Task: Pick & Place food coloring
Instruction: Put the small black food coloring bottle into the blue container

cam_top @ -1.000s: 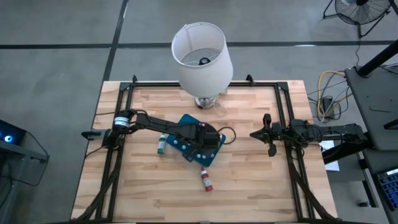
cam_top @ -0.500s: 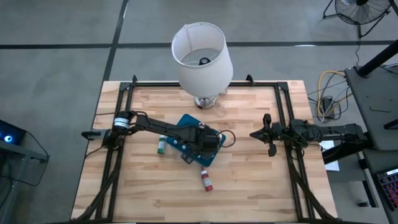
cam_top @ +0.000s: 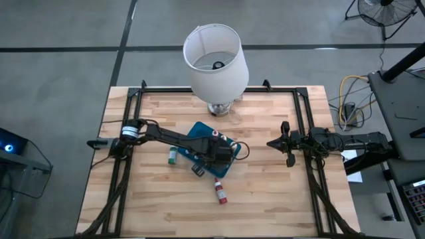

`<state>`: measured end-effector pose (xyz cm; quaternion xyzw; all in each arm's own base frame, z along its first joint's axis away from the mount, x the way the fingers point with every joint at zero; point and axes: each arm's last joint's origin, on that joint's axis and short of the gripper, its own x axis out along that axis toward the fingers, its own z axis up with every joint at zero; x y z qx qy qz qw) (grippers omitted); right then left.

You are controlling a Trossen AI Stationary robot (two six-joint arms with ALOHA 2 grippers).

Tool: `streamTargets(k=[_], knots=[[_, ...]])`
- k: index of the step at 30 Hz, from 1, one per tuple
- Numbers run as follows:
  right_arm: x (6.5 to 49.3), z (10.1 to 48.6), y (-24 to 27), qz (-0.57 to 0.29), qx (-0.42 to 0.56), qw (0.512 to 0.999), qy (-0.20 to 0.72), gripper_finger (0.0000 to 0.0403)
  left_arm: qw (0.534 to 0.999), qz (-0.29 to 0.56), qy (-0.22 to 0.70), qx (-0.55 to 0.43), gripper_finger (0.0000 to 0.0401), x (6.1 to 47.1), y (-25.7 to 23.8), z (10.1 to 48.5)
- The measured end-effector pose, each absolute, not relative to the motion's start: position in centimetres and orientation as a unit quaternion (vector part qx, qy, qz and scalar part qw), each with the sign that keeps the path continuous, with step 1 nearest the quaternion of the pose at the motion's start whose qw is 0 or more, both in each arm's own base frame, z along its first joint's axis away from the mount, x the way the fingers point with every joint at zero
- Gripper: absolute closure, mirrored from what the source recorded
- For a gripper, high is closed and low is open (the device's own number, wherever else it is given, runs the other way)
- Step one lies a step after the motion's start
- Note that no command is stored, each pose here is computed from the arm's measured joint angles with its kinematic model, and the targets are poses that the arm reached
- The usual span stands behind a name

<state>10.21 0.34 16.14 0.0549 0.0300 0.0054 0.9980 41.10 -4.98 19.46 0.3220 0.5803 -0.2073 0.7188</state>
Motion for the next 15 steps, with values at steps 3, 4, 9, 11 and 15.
streamTargets(k=[3, 4, 9, 11, 15], knots=[[10.2, 16.14, 0.34, 0.006, 0.055, 0.998, 0.03, 0.0394, 0.72, -0.207, 0.579, 0.322, 0.0357, 41.1, -5.0, 19.31], [10.21, 16.14, 0.34, 0.005, 0.055, 0.998, 0.03, 0.0394, 0.722, -0.206, 0.576, 0.323, 0.0357, 41.16, -5.0, 19.27], [10.2, 16.14, 0.34, 0.006, 0.055, 0.998, 0.03, 0.0394, 0.723, -0.206, 0.576, 0.323, 0.0357, 41.14, -4.99, 19.14], [10.2, 16.14, 0.34, 0.006, 0.055, 0.998, 0.03, 0.0394, 0.723, -0.207, 0.575, 0.322, 0.0357, 41.15, -4.99, 19.13], [10.2, 16.14, 0.34, 0.005, 0.055, 0.998, 0.03, 0.0394, 0.725, -0.207, 0.572, 0.322, 0.0357, 41.21, -5.01, 19.15]])
